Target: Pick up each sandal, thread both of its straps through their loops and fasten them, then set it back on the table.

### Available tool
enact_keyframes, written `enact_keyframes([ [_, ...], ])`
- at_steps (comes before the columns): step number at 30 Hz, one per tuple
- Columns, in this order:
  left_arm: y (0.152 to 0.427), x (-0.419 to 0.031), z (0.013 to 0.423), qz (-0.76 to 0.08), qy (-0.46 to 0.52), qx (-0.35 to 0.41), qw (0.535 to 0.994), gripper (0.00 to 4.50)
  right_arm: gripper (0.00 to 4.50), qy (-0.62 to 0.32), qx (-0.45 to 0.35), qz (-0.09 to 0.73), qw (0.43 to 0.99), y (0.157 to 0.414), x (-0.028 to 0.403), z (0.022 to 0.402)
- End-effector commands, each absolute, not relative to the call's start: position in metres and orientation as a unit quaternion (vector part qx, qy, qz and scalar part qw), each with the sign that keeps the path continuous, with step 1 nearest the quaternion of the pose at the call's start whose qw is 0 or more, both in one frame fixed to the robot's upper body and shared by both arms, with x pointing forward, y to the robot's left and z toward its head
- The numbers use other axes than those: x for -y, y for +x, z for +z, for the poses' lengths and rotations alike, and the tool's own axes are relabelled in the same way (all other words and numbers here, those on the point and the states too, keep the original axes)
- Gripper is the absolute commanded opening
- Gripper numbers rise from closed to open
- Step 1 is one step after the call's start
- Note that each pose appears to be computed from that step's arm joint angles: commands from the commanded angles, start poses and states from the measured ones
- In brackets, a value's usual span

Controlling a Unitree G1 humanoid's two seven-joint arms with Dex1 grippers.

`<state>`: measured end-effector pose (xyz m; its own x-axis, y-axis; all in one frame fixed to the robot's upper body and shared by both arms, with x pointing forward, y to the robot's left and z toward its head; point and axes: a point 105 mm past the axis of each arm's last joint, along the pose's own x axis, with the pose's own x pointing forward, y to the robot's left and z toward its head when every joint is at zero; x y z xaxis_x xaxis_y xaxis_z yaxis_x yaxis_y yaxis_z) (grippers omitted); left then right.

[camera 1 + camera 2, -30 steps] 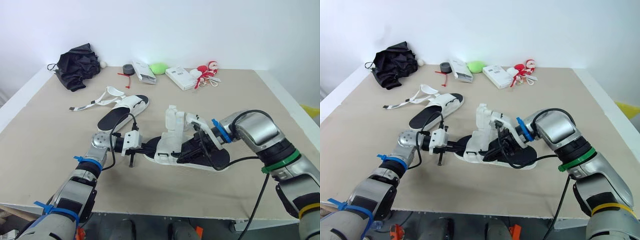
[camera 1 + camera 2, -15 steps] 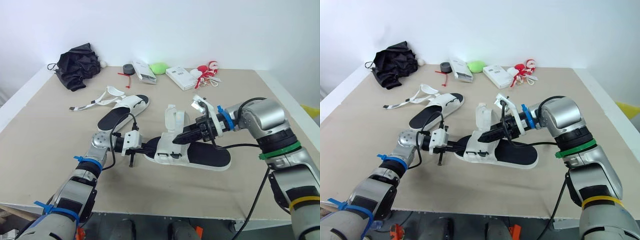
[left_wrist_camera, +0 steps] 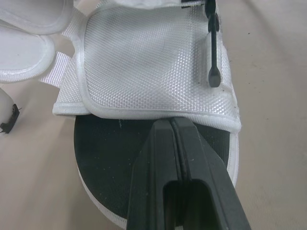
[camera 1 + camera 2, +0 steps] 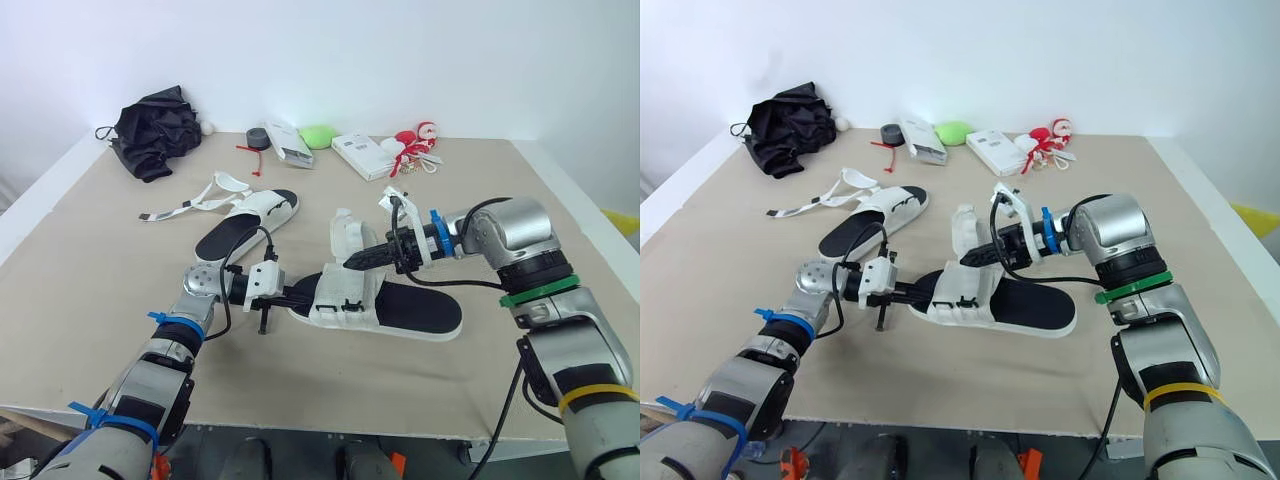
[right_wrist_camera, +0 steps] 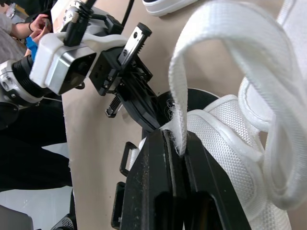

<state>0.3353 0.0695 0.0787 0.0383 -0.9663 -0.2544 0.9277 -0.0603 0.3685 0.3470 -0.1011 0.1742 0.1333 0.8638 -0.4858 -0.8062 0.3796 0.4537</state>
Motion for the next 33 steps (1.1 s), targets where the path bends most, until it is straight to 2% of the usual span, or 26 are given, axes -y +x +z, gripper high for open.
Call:
enact_keyframes([
  [1, 0.309, -0.088, 0.015, -0.712, 0.209, -0.103, 0.663, 0.0, 0.04, 0.027, -0.323, 0.587, 0.742, 0.337, 0.099, 0.194],
  [5, 0.311, -0.089, 0.016, -0.71, 0.209, -0.104, 0.664, 0.0, 0.04, 0.002, -0.364, 0.592, 0.72, 0.321, 0.099, 0.174],
  [12, 0.311, -0.09, 0.016, -0.71, 0.208, -0.105, 0.665, 0.0, 0.04, 0.0, -0.397, 0.575, 0.716, 0.315, 0.097, 0.152],
  [21, 0.31, -0.092, 0.016, -0.709, 0.208, -0.107, 0.665, 0.0, 0.04, 0.029, -0.384, 0.568, 0.727, 0.324, 0.094, 0.164],
  [27, 0.31, -0.092, 0.015, -0.708, 0.208, -0.107, 0.666, 0.0, 0.04, 0.072, -0.371, 0.597, 0.708, 0.316, 0.09, 0.181],
  [33, 0.311, -0.091, 0.015, -0.708, 0.209, -0.106, 0.666, 0.0, 0.04, 0.099, -0.396, 0.584, 0.702, 0.311, 0.088, 0.171],
])
